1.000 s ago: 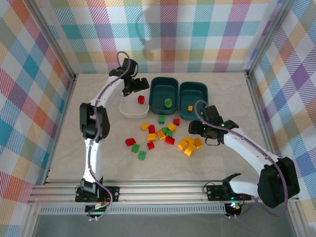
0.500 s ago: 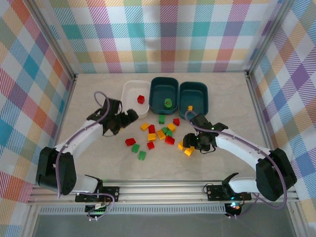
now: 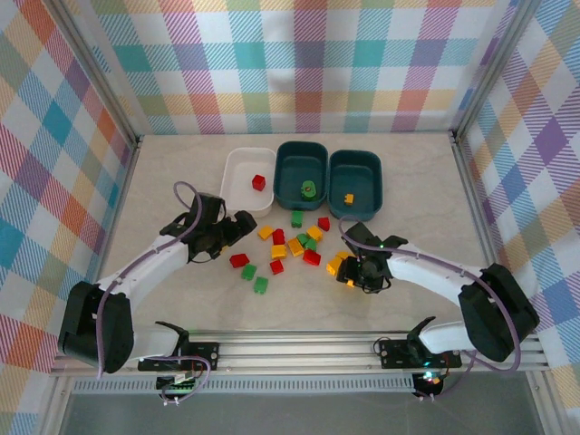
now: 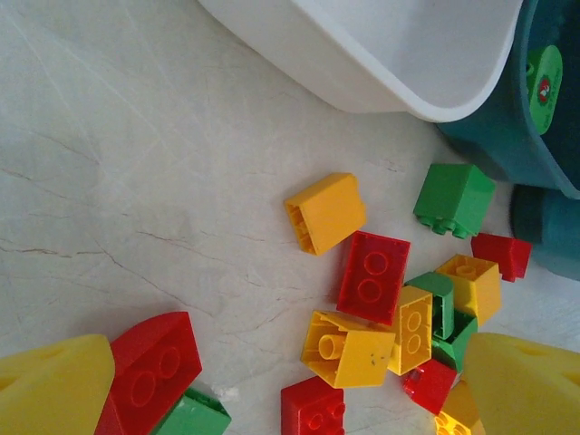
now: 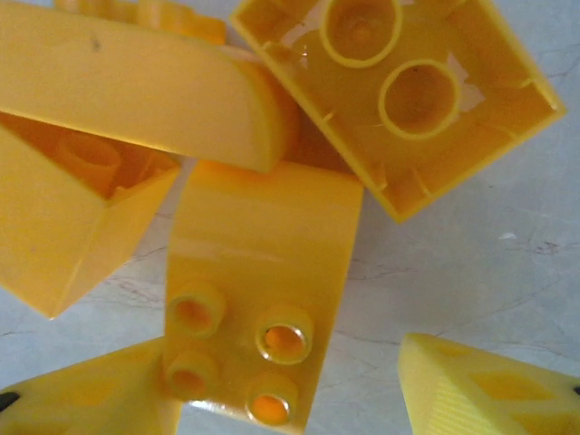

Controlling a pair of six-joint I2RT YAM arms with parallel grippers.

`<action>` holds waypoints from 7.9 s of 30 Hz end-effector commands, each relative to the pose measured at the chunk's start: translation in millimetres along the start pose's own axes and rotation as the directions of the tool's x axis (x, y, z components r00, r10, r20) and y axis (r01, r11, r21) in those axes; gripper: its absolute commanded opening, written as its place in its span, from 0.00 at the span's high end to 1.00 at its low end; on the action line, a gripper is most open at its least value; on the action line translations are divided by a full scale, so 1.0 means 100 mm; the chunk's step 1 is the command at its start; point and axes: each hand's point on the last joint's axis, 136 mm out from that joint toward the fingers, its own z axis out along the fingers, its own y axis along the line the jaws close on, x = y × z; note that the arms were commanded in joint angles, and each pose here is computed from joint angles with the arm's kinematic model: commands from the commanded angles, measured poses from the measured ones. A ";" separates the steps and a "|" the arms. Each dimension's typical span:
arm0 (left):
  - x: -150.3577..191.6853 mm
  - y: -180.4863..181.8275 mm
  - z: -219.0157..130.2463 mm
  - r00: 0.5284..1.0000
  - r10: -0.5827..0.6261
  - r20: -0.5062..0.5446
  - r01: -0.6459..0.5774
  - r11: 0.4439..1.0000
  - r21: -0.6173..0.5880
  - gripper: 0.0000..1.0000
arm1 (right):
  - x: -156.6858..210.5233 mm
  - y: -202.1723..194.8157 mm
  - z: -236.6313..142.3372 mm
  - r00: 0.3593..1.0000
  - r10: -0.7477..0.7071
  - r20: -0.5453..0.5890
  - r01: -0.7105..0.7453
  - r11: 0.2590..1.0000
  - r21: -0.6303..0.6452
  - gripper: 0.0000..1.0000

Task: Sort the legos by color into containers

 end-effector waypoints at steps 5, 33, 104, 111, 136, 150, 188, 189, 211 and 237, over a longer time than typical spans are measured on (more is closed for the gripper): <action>-0.06 -0.17 -0.02 0.999 0.030 0.013 -0.031 0.998 0.050 0.01 | -0.04 -0.10 0.02 1.000 -0.009 0.021 0.008 0.998 0.055 0.48; 0.01 -0.48 0.19 0.992 0.069 -0.108 -0.066 0.997 0.036 0.04 | -1.44 0.42 -0.96 0.925 -0.163 0.343 0.158 0.987 0.041 0.76; 0.86 0.31 0.47 0.847 0.379 -0.373 -0.501 0.804 -0.320 0.66 | -1.61 0.52 -0.89 0.933 -0.094 0.346 0.167 0.968 -0.185 0.41; 0.80 -0.17 0.19 0.839 0.452 -0.304 -0.529 0.810 -0.254 0.71 | -1.62 0.51 -0.90 0.932 -0.092 0.351 0.165 0.969 -0.184 0.41; -0.73 -1.87 1.58 0.884 0.443 -0.149 -0.455 0.888 -0.058 0.57 | -1.26 0.09 -1.15 0.912 -0.089 0.401 0.147 0.982 -0.117 0.39; -0.54 -0.96 0.23 0.987 0.159 0.035 -0.150 0.970 -0.190 0.13 | -1.35 0.35 -1.23 0.911 -0.105 0.399 0.195 0.962 -0.191 0.38; 0.33 0.42 0.48 0.924 -0.379 0.055 0.383 0.909 -0.166 0.26 | -1.28 0.52 -1.01 0.926 -0.147 0.346 0.223 0.956 -0.192 0.38; 0.34 0.43 0.49 0.924 -0.379 0.056 0.383 0.908 -0.167 0.27 | -1.28 0.53 -1.01 0.926 -0.148 0.346 0.224 0.955 -0.192 0.38; 0.09 0.27 0.49 0.951 -0.280 0.131 0.292 0.953 -0.085 0.73 | -1.29 0.50 -1.08 0.924 -0.146 0.353 0.218 0.960 -0.175 0.39; -1.65 -0.67 1.09 0.990 -0.115 0.082 0.120 0.991 -0.065 0.76 | -0.87 -0.05 -0.65 0.978 -0.076 0.194 0.088 0.995 -0.051 0.34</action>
